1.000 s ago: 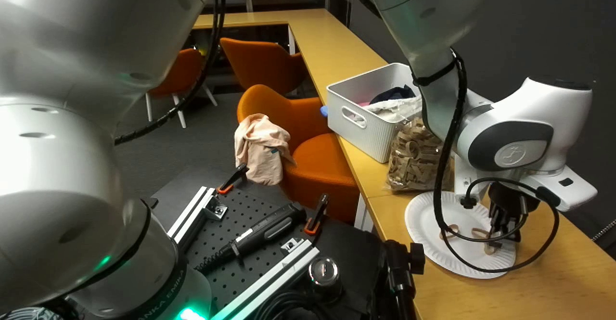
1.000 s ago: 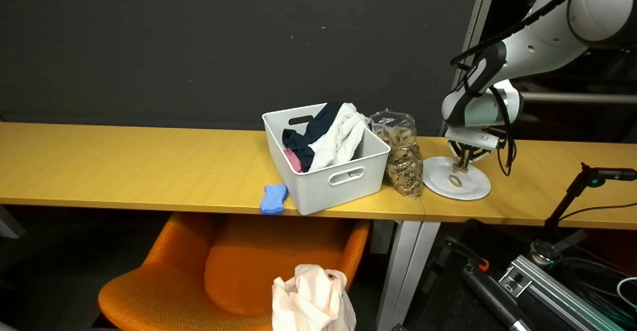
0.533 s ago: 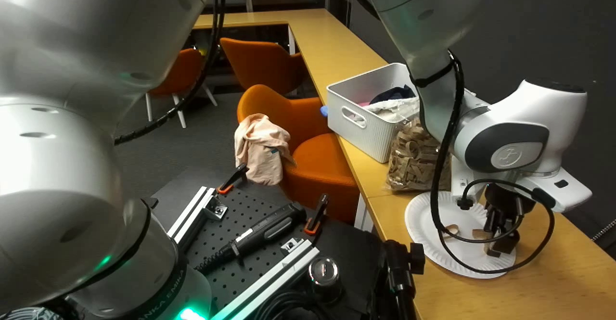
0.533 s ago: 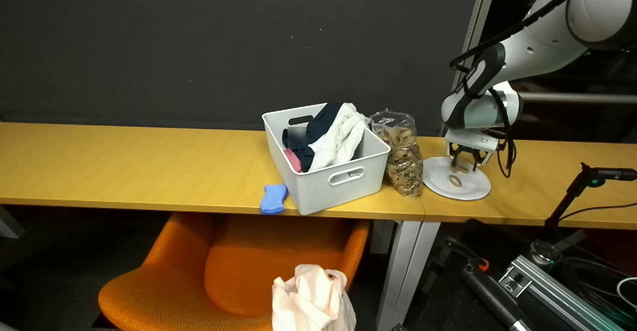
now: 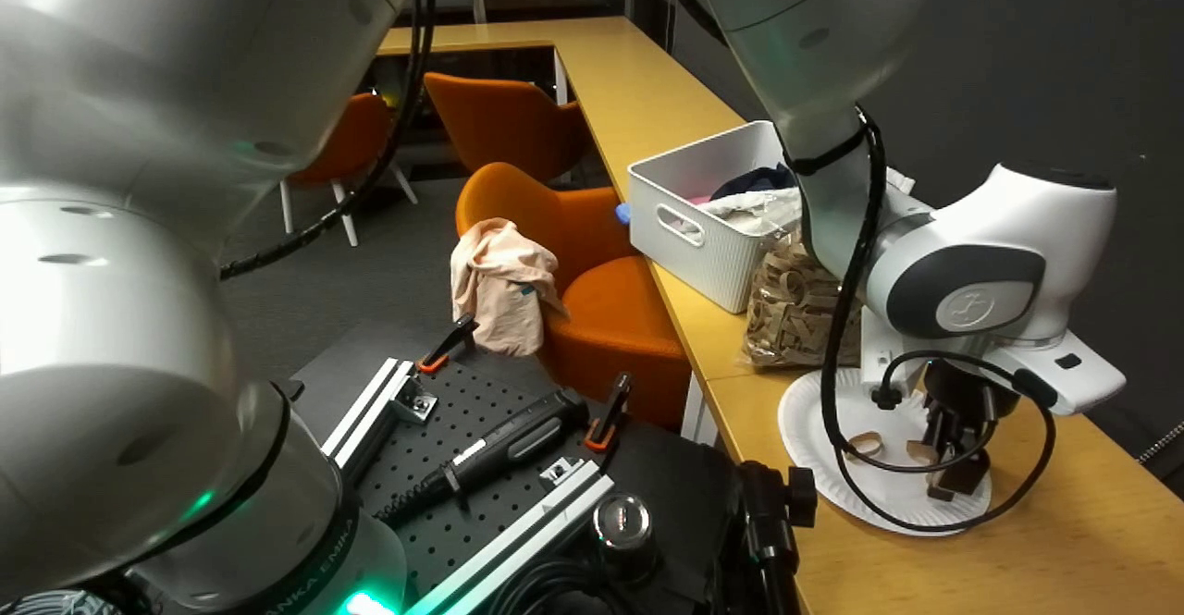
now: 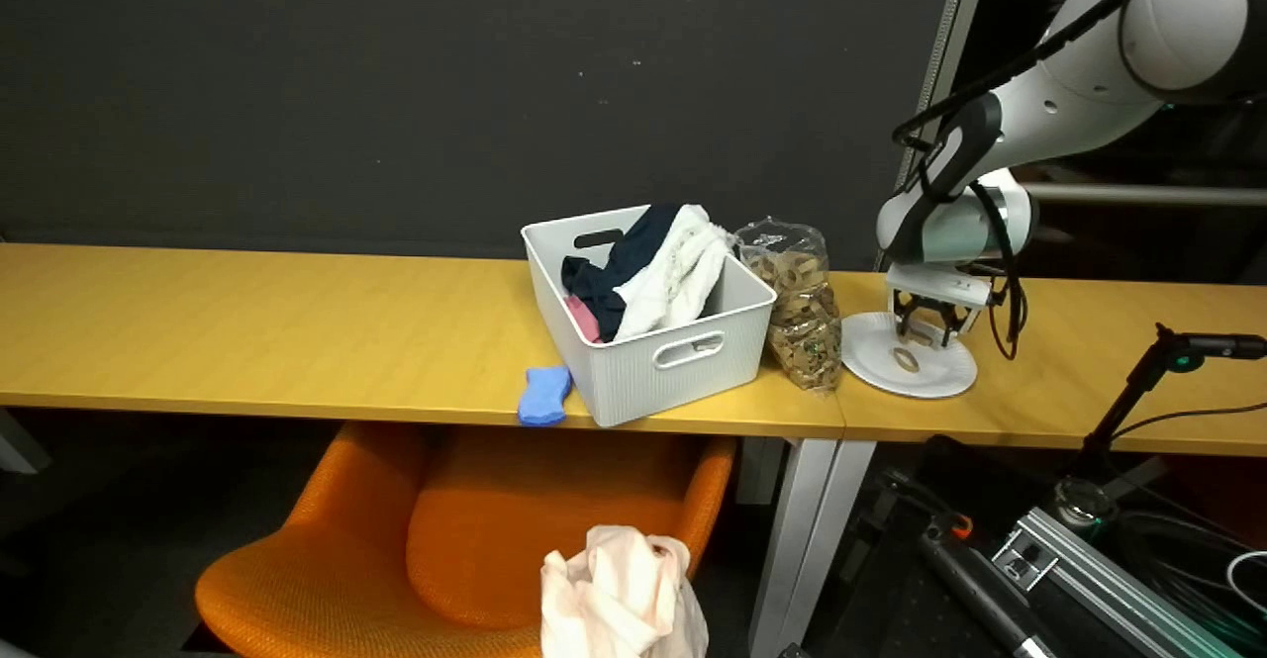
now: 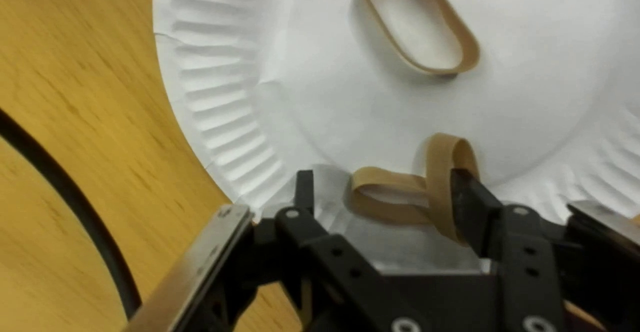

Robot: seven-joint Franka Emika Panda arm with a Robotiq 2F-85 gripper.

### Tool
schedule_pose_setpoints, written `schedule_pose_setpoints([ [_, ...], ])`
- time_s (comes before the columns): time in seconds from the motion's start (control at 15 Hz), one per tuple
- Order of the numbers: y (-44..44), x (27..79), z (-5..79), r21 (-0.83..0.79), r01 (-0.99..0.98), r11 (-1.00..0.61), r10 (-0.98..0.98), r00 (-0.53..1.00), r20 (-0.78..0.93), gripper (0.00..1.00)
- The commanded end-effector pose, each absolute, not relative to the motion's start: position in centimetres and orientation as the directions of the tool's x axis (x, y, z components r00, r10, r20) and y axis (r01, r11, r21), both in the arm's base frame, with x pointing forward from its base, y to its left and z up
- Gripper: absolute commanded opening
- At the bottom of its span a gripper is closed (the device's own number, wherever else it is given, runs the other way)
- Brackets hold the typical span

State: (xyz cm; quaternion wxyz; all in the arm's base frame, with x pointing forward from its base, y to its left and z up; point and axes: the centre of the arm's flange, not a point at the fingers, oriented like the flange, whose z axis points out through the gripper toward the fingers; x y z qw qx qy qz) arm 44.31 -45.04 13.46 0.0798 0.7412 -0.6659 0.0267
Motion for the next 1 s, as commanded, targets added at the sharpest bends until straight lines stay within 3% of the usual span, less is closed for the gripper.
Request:
schedule_pose_setpoints([
  [0.0, -45.0, 44.3, 13.4, 0.084, -0.99, -0.109, -0.98, 0.122, 0.156, 0.52],
  [0.07, -45.0, 44.3, 13.4, 0.084, -0.99, -0.11, -0.98, 0.122, 0.156, 0.39],
  [0.2, -45.0, 44.3, 13.3, 0.085, -0.99, -0.109, -0.98, 0.121, 0.157, 0.31],
  [0.47, -44.9, 44.3, 13.2, 0.081, -0.991, -0.108, -0.98, 0.12, 0.157, 0.0],
  [0.93, -43.5, 44.6, 15.2, 0.046, -0.99, -0.131, -0.979, 0.136, 0.154, 0.01],
])
